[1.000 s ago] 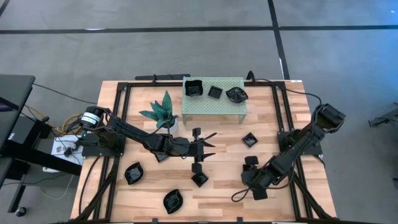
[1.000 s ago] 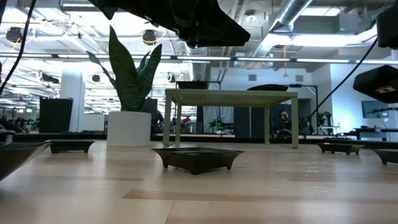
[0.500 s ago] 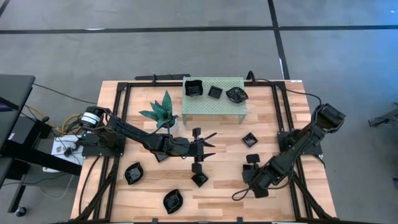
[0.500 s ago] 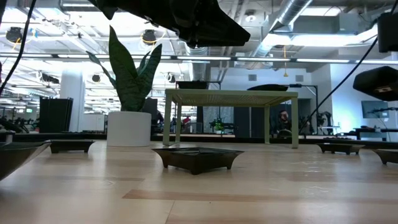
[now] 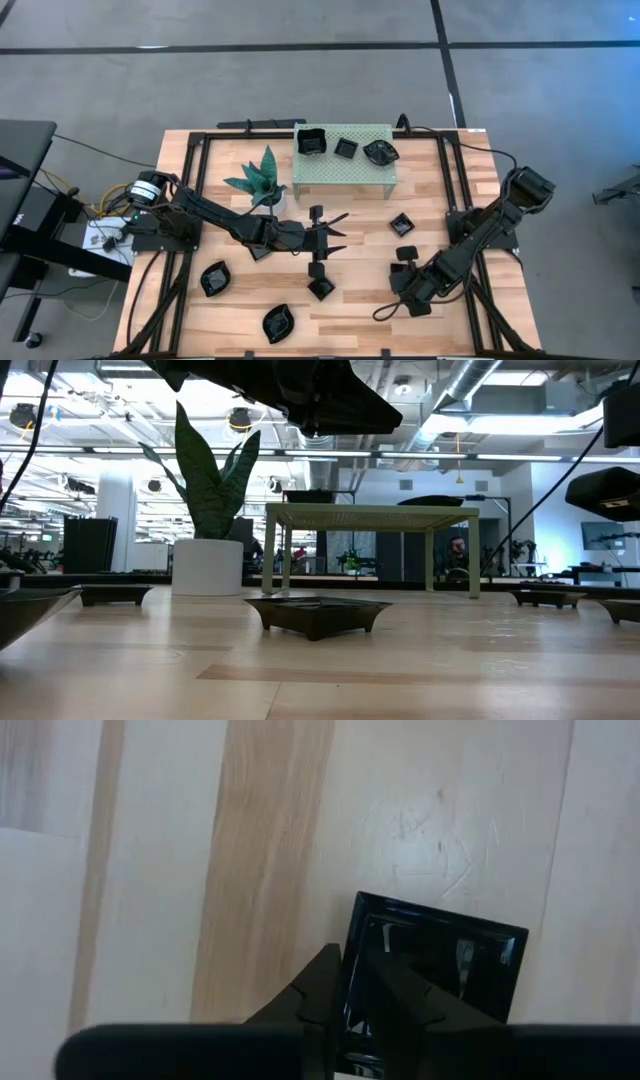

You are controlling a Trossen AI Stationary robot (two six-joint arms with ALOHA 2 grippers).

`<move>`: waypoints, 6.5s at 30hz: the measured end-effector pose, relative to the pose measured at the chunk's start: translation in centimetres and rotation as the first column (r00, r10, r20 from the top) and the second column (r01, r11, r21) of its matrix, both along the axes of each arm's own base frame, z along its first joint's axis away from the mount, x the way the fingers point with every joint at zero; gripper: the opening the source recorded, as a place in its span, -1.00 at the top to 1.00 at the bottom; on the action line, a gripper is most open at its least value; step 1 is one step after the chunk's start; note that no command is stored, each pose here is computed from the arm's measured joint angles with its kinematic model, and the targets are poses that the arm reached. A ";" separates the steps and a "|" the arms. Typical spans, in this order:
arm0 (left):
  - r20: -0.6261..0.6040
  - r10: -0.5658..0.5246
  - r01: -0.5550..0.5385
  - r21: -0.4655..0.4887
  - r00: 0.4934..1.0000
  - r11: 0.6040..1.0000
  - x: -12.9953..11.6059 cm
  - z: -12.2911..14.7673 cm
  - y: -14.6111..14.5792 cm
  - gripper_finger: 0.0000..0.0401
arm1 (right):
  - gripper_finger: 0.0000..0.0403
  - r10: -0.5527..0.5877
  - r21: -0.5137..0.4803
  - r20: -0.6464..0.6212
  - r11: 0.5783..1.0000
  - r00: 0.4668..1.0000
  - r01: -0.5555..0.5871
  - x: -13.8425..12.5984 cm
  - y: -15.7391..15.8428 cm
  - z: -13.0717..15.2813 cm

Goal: Pick & Place Mini shaped plates
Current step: Stack the square plate on top of the other square plate on the shelf

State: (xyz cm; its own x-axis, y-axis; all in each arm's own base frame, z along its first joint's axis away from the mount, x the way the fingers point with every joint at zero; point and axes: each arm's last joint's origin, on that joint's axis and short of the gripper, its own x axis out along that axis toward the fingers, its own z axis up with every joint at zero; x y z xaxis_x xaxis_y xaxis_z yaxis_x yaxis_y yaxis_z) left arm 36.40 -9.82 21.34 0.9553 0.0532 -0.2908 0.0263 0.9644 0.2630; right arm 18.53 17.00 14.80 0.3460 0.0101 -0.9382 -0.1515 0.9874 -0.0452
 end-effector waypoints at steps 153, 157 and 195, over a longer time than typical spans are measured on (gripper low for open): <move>0.147 -0.068 0.086 -0.122 0.987 0.989 -7.5 5.6 -1.4 0.47 | 0.63 -0.041 -0.492 0.466 0.818 0.884 0.297 9.5 -16.5 19.1; 0.174 -0.072 0.096 -0.131 0.982 0.987 -6.6 4.7 -1.8 0.47 | 0.63 0.015 -0.400 0.512 0.889 0.859 0.223 5.2 -13.1 21.1; -0.571 0.033 -0.376 -0.496 0.821 0.782 -2.1 -7.9 -3.7 0.27 | 0.64 -0.112 0.091 0.696 0.994 0.709 0.068 -1.7 -11.3 6.9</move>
